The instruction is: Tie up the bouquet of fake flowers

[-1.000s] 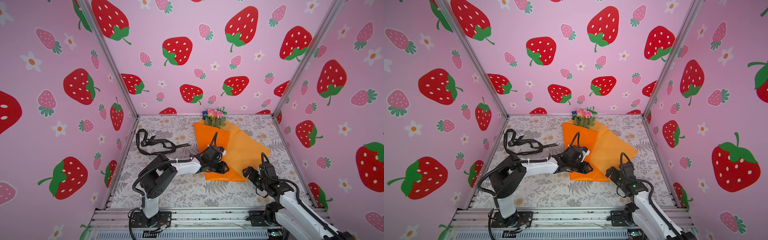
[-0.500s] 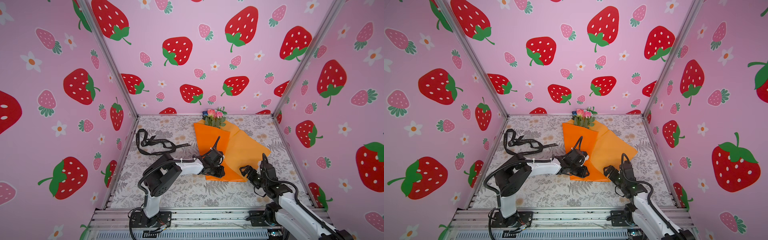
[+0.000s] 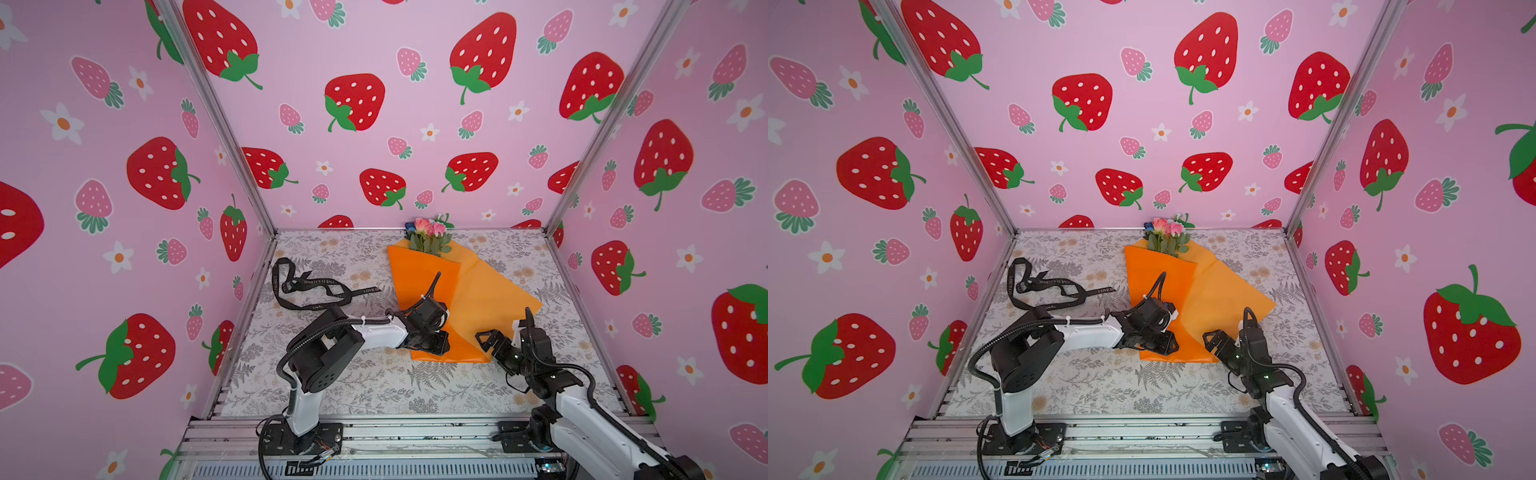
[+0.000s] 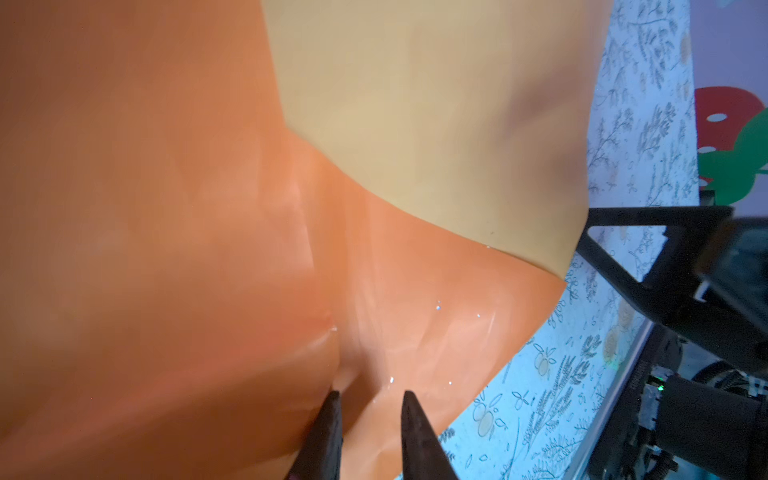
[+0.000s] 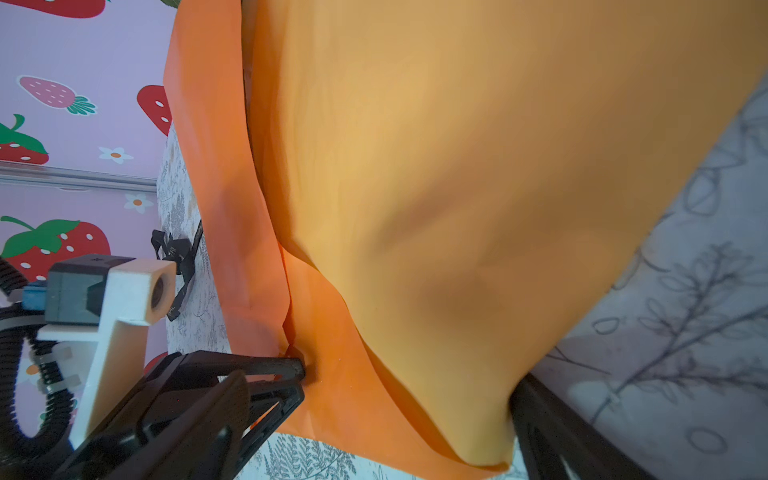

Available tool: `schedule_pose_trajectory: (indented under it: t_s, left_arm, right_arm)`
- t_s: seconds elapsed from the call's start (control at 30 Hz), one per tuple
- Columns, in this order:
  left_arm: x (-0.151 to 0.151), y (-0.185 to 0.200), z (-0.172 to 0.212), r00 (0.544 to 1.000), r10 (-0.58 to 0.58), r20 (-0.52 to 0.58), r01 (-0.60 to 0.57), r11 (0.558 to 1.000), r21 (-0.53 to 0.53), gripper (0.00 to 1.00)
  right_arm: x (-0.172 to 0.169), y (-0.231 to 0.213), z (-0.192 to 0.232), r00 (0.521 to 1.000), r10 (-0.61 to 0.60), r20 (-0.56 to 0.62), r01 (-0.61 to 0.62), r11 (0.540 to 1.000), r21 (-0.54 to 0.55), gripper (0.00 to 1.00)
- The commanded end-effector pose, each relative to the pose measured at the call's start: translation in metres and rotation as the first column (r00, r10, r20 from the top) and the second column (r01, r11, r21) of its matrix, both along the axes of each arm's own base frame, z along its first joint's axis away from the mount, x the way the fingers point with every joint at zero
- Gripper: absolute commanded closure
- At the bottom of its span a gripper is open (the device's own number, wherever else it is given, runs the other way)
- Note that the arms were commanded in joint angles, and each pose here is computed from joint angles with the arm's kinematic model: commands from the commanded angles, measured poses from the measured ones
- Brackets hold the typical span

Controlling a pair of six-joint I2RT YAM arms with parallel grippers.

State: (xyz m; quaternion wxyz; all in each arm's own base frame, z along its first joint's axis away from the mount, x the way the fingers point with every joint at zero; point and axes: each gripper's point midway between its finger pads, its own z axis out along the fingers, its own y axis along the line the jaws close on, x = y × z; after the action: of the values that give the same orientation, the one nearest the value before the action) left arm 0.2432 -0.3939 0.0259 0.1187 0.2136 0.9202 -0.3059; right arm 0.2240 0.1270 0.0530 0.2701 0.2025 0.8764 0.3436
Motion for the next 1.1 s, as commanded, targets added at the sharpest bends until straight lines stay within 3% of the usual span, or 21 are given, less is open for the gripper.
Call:
schedule_pose_trajectory:
  t_s: [0.0, 0.23, 0.47, 0.73, 0.9, 1.07]
  left_arm:
    - [-0.008, 0.004, -0.011, 0.999, -0.014, -0.033, 0.015, 0.999, 0.032, 0.73]
    - [-0.01, 0.005, -0.011, 0.999, -0.017, -0.036, 0.018, 1.0, 0.023, 0.73]
    - [-0.01, 0.005, -0.011, 0.999, -0.02, -0.03, 0.021, 1.0, 0.018, 0.73]
    - [-0.012, 0.005, -0.007, 0.999, -0.028, -0.024, 0.029, 1.0, 0.003, 0.74]
    - [-0.012, 0.006, -0.006, 0.999, -0.027, -0.021, 0.027, 1.0, 0.001, 0.74]
    - [-0.013, 0.005, -0.003, 0.999, -0.033, -0.02, 0.033, 0.999, -0.003, 0.74]
  right_arm:
    - [0.008, 0.006, 0.008, 0.998, 0.032, 0.059, -0.033, 0.999, 0.017, 0.0]
    - [0.036, 0.013, 0.041, 0.975, 0.103, 0.198, -0.091, 0.993, -0.07, 0.03]
    - [0.061, 0.02, 0.047, 0.952, 0.161, 0.26, -0.127, 0.982, -0.142, 0.06]
    - [0.096, 0.018, 0.053, 0.94, 0.194, 0.28, -0.128, 0.963, -0.237, 0.07]
    - [0.113, 0.021, 0.042, 0.942, 0.23, 0.244, -0.172, 0.956, -0.237, 0.09]
    - [0.123, 0.026, 0.036, 0.936, 0.278, 0.214, -0.231, 0.948, -0.22, 0.25]
